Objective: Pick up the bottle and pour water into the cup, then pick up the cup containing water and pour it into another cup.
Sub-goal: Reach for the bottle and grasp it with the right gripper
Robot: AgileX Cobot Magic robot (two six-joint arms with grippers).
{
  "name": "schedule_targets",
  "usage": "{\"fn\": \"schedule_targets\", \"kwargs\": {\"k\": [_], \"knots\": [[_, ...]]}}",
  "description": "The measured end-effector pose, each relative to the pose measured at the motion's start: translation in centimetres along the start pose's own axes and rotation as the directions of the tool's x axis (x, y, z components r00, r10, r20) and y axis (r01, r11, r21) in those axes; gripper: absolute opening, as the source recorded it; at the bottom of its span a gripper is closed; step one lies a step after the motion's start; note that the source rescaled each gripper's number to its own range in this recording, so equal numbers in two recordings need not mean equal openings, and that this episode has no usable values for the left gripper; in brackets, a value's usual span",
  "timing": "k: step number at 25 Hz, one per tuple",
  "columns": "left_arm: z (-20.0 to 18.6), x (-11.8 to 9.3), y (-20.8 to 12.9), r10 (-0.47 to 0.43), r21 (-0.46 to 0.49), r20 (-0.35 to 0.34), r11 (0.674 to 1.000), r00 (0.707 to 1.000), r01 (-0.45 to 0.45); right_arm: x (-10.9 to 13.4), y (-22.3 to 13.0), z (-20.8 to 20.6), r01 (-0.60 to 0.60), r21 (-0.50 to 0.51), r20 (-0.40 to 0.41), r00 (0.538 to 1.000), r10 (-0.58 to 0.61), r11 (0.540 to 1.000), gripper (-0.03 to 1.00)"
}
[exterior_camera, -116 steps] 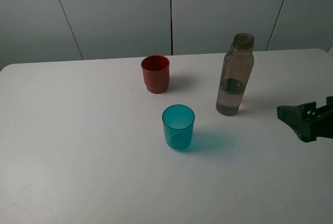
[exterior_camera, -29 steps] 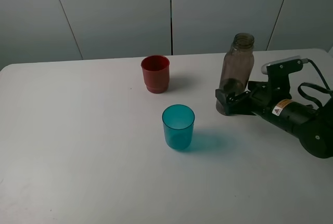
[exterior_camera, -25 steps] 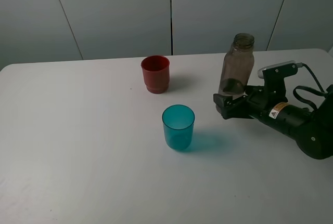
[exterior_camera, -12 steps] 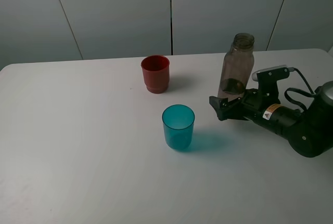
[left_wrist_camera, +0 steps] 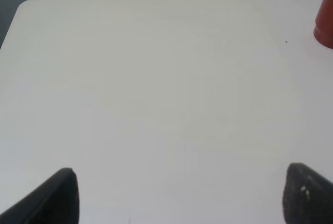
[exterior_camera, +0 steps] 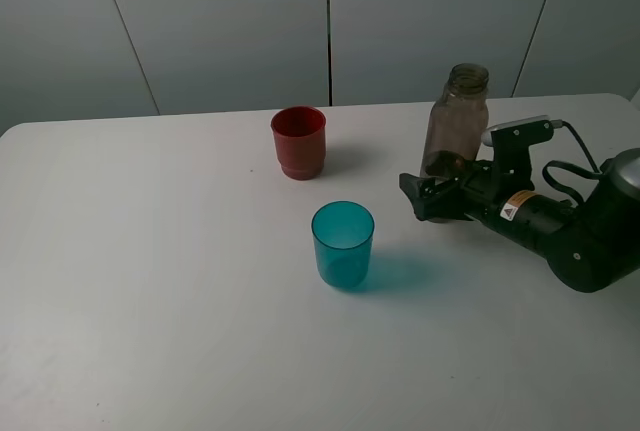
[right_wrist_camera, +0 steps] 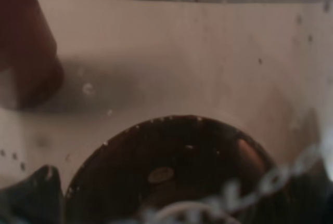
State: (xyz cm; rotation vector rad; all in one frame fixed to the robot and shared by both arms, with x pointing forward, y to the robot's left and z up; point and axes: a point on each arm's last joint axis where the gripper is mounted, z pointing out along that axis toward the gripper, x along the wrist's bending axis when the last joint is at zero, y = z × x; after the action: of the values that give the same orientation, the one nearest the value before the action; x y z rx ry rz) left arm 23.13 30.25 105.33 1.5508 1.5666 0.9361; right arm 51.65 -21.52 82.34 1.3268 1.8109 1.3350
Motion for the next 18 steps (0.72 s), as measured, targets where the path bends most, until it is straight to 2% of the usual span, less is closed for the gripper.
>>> {"fn": "schedule_targets", "kwargs": {"k": [18], "knots": [[0.00,0.00,0.00,0.000,0.000,0.000,1.000,1.000,0.000,-0.34,0.79,0.79,-0.002,-0.039,0.021,1.000,0.002,0.999,1.00]]}}
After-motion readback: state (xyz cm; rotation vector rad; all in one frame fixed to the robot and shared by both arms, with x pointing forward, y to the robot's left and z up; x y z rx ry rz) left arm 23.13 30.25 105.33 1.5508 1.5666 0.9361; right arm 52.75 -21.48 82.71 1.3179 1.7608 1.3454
